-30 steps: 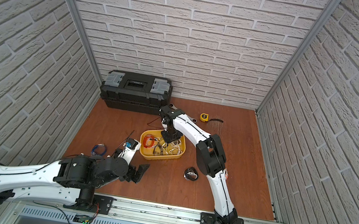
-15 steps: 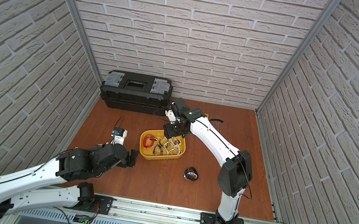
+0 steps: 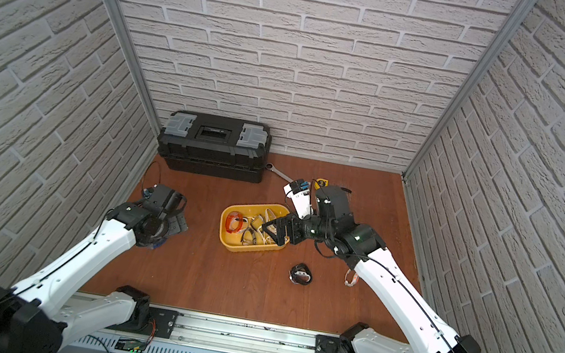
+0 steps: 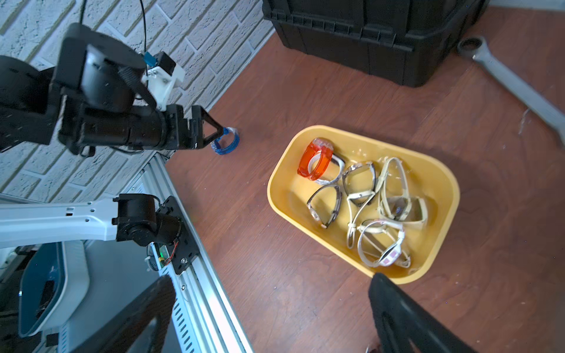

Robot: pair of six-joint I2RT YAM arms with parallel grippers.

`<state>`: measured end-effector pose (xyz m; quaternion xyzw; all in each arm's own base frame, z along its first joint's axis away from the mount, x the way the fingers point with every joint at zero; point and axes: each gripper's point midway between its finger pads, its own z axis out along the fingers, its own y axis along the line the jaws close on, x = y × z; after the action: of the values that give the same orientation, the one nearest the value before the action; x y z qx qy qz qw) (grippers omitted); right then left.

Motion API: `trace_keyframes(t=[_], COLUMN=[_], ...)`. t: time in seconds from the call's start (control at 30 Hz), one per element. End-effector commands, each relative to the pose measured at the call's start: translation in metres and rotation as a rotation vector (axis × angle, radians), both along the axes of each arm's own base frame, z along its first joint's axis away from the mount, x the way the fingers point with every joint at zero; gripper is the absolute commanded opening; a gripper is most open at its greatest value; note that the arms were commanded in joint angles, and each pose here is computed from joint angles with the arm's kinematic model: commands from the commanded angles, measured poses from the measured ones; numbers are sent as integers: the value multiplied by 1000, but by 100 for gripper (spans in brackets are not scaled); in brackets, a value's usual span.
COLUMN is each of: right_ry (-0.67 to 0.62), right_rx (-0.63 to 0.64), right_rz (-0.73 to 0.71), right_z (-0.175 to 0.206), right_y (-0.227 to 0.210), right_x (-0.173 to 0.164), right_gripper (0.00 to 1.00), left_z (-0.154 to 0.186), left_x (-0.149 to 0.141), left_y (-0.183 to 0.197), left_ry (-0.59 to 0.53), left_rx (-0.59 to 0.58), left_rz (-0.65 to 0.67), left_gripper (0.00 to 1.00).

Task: Put the watch into the storage box
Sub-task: Pick up the watch at the center of the board.

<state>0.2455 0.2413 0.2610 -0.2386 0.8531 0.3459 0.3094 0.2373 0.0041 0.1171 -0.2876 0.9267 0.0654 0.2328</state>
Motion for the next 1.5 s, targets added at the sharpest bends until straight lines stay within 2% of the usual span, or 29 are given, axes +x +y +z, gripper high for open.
trace_keyframes(t=[0.0,0.13,0.37,0.7,0.87,0.97,1.1,1.3,1.47], right_ry=[-7,-8,16,13,2,-2,-12,-34,-21], right_rx=[68,50,37,41,22,18,22,31,-18], right_rz=[21,23,65,105,102,96,83,51,-39], right_z=[4,-4,-14,-16,-16,-14,-9,-1,-12], right_y=[5,-1,2,2,-5,-7,-10,-15,-28], right_x=[-8,-14,-20,-29,-34,-36,-38,-39,-32], right_gripper=[100,100,100,100,100,100,100,100,100], left_z=[-16,-31,-60,-77,-86,-93,-93,-65,-23], left_x=[12,26,37,42,42,42,41,39,33], left_y=[9,14,14,29,31,30,28,12,-37], left_ry=[25,56,141,205,230,249,255,243,188], left_rx=[-9,-30,-46,1,0,-5,-12,0,-7], left_rz=[-6,-19,-57,-51,-55,-67,-80,-160,-297], left_gripper=[94,76,53,43,33,23,1,0,0])
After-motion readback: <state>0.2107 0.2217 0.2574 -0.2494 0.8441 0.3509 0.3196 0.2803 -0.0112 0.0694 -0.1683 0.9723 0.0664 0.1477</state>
